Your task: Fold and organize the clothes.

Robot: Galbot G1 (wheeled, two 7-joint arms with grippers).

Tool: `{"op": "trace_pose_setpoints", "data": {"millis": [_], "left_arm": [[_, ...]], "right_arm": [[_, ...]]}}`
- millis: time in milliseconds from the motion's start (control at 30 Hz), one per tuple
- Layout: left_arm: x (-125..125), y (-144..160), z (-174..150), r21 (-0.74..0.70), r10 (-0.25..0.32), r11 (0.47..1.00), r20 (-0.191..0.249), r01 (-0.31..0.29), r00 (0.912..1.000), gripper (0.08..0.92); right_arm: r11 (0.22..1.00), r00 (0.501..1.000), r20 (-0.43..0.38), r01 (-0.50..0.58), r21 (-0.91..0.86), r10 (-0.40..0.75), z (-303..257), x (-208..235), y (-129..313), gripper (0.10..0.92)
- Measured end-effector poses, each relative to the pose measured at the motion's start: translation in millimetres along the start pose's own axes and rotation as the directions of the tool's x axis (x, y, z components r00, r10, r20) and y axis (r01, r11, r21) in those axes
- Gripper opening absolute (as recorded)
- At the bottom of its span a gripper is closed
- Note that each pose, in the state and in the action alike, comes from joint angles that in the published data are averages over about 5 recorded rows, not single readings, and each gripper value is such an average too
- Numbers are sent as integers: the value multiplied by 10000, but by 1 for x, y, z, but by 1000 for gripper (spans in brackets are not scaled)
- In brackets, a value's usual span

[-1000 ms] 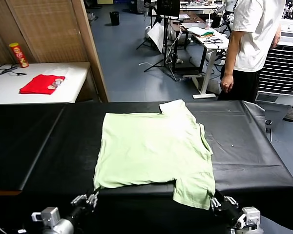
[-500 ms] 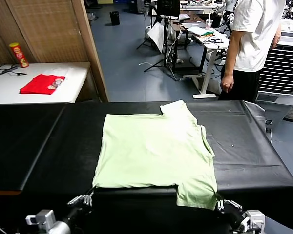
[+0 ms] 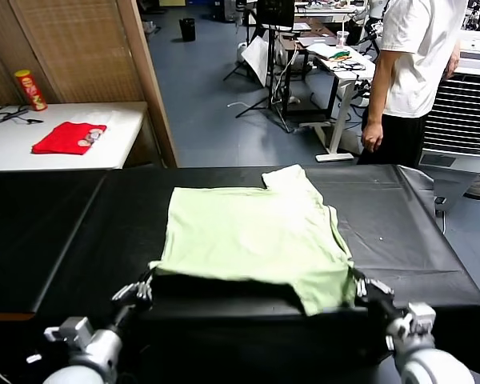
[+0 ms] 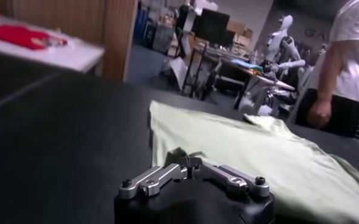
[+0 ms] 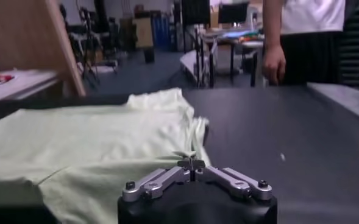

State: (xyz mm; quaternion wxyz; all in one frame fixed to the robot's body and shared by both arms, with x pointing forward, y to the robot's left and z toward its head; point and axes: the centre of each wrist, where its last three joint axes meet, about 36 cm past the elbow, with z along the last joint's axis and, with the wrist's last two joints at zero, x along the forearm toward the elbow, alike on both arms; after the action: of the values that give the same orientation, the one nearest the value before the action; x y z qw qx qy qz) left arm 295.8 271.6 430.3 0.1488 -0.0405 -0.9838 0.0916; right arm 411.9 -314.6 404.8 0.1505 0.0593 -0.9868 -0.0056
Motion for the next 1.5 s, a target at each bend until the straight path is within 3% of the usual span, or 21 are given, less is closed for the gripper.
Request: {"op": "trace_pose_setpoints", "data": {"millis": [300,400,533,600,700,833,1000,1167,1267,1500], "left_arm": [[-47,5,8,-942,-149,9954,76,156,9999,126],[-61,8,10,-1146,-204,9932,-1,203,9998,126],[-72,10,13,-1221,-236,9923,-99,222,9997,132],[-73,10,13,-1235,-237,9921,-118,221,9996,174],[-71,10,13,-1293,-233,9914,-157,210,9996,316],[-63,11,12,-1350,-195,9907,-208,165,9996,534],[-48,12,14,-1111,-119,9938,-429,71,9990,765],[-39,14,17,-704,-15,9975,-742,-37,9972,797],[-38,16,19,-393,66,9992,-919,-102,9957,798],[-40,19,25,377,353,9988,-1303,-307,9908,797]], "right_arm": [[9987,9987,-8,501,-72,-501,-2,-52,6,137],[9977,9977,-184,654,-173,-657,-2,-51,5,243],[9975,9966,-422,696,-118,-701,-5,-32,3,455],[9976,9966,-466,687,3,-687,-7,-18,2,555],[9976,9968,-490,647,241,-634,-10,2,3,705],[9972,9971,-562,536,513,-507,-9,24,4,790],[9969,9960,-800,446,642,-394,-1,36,7,798],[9972,9954,-904,381,643,-322,3,37,8,752],[9973,9947,-986,353,649,-288,7,36,8,650],[9973,9929,-1161,338,656,-260,12,38,12,285]]}}
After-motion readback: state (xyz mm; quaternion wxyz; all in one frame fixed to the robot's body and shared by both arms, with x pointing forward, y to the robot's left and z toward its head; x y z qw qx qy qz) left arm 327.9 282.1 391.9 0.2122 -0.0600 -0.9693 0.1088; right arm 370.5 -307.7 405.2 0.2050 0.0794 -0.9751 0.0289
